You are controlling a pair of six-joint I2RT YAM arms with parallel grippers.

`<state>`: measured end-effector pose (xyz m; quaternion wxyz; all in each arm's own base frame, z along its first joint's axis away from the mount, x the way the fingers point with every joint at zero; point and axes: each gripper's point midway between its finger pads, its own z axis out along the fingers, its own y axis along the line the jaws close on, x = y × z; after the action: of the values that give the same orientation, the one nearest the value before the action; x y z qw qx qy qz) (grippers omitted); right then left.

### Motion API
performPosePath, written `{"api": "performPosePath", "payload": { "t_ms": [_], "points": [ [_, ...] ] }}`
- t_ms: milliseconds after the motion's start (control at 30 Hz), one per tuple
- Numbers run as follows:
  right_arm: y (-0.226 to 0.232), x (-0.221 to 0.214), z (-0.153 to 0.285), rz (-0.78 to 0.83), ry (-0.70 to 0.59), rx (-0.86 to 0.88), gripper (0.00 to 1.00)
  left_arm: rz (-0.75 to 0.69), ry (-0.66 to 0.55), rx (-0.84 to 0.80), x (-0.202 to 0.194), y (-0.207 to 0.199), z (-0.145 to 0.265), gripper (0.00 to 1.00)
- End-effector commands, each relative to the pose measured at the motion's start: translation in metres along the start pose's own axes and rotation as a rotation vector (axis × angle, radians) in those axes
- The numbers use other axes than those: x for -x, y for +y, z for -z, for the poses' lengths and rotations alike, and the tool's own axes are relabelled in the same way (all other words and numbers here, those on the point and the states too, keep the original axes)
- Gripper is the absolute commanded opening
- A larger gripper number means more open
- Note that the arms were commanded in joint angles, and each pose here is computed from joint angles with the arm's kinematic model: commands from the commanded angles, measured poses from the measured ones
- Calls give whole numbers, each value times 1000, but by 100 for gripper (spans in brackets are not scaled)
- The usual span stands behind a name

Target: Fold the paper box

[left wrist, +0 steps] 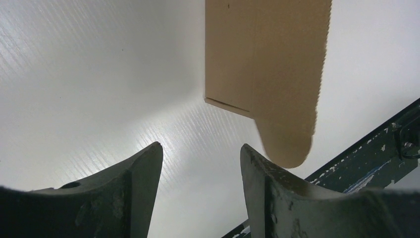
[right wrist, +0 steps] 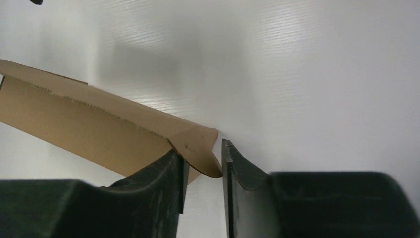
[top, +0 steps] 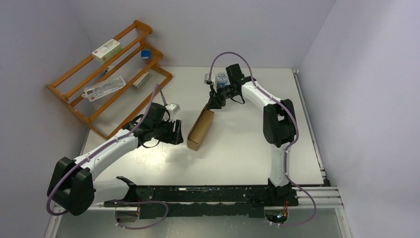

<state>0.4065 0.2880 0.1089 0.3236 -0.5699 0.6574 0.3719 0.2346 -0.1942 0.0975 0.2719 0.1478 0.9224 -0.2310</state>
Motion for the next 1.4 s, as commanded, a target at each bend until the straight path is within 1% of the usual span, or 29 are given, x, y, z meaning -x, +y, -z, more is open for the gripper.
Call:
{"api": "performPosePath", "payload": {
  "t_ms": [0, 133, 333, 467, 600, 700, 867, 967, 1033, 1133, 1200, 1300, 1367],
  "points": [
    [12, 4, 10, -6, -2, -21, 28, 23, -4, -38, 4, -12, 6, 63],
    [19, 3, 17, -14, 3, -72, 17, 51, -6, -32, 4, -12, 7, 63],
    [30, 3, 22, -21, 3, -142, 11, 59, -28, -43, 10, -15, 9, 63],
    [29, 7, 26, -16, 11, -224, 5, 56, -35, -25, 14, -13, 8, 63],
    [23, 11, 33, -35, -13, -323, 4, 71, -66, 50, 26, 0, 3, 62],
    [20, 9, 40, -54, -4, -391, 2, 86, -96, 136, 38, 16, -6, 62],
    [17, 3, 53, -107, -4, -504, 0, 85, -187, 248, 80, 40, -16, 62],
    [17, -5, 55, -138, 7, -538, 0, 94, -181, 298, 96, 58, -25, 63],
    [19, -12, 55, -161, 24, -548, 0, 139, -163, 295, 103, 71, -27, 63],
    [21, -14, 56, -165, 30, -569, 0, 197, -182, 326, 110, 93, -18, 63],
    [21, -13, 58, -177, 25, -583, 0, 209, -215, 350, 116, 102, -6, 63],
    [23, -12, 58, -184, 23, -594, 0, 175, -258, 356, 127, 100, 13, 64],
    [24, -13, 58, -183, 24, -607, 0, 136, -272, 327, 133, 92, 23, 64]
  ]
}}
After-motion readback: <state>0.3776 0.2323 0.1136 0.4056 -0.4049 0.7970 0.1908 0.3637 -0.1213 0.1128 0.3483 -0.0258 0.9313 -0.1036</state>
